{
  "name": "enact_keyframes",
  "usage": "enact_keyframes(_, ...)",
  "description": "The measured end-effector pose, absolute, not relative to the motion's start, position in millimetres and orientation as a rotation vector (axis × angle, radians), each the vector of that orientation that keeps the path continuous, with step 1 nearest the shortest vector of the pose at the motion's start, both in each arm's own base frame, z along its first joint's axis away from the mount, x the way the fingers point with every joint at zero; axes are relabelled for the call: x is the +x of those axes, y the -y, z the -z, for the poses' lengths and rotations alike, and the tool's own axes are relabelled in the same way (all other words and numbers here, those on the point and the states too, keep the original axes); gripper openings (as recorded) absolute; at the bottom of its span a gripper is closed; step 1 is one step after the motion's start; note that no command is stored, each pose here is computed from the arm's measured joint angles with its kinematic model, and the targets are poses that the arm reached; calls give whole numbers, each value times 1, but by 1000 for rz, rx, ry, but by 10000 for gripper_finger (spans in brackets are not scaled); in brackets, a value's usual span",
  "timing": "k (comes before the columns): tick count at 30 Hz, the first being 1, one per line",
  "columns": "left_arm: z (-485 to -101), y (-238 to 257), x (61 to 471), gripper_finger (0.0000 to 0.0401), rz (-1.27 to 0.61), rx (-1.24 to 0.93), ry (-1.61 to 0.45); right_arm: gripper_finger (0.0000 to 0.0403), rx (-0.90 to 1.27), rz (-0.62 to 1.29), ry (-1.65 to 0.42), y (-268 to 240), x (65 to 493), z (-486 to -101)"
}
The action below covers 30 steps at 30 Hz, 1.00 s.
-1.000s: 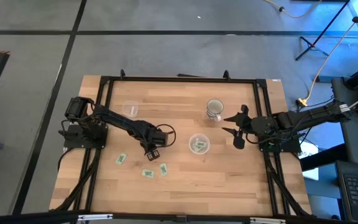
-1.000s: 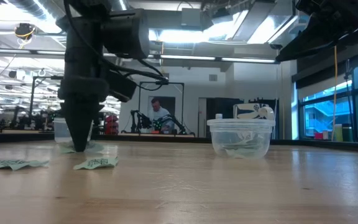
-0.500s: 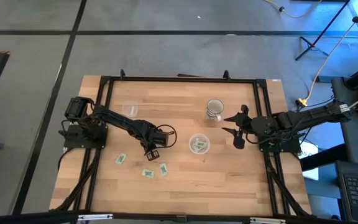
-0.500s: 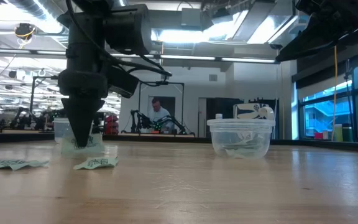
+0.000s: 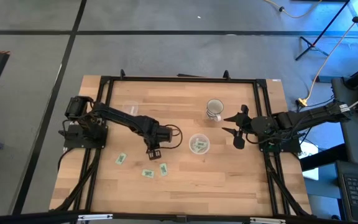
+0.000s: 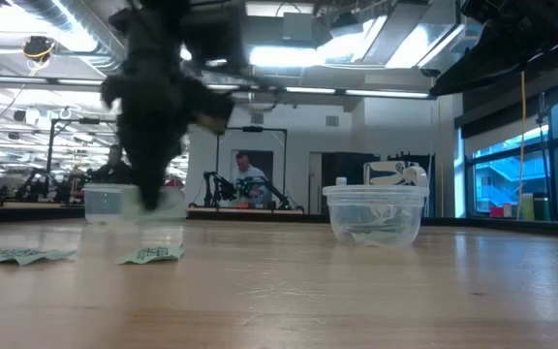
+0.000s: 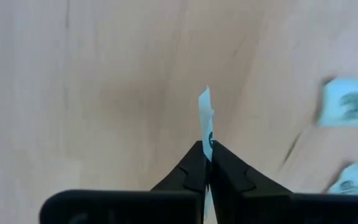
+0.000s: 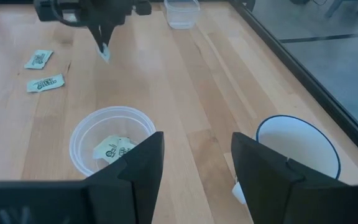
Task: Pick and place Stevia / Truvia into bins
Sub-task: Put the green stevia packet into the circular transparent container
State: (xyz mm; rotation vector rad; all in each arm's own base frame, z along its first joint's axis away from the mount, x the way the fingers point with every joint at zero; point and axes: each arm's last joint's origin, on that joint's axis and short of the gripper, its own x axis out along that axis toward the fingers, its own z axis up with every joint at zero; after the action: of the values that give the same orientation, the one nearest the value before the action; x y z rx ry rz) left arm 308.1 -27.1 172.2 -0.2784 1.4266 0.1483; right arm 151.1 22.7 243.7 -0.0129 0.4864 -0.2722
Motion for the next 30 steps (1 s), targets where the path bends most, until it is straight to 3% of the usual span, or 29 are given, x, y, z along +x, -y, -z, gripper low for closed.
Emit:
enact_keyframes(5, -200, 17, 331, 5, -96, -193, -1276, 192, -13, 272, -487, -23, 151, -244)
enact_keyframes(10, -218, 6, 361, 6, -1, -120, -951, 192, -15, 272, -487, -23, 151, -244)
enact_keyframes(15, -226, -1, 379, 4, 176, -217, -756, 192, -21, 272, -498, -23, 151, -243)
enact_keyframes(21, -232, -13, 383, 3, 183, -369, -687, 192, -30, 273, -518, -22, 150, -241)
enact_keyframes(30, -235, -18, 412, 3, 175, -363, -753, 192, -29, 273, -519, -22, 150, -241)
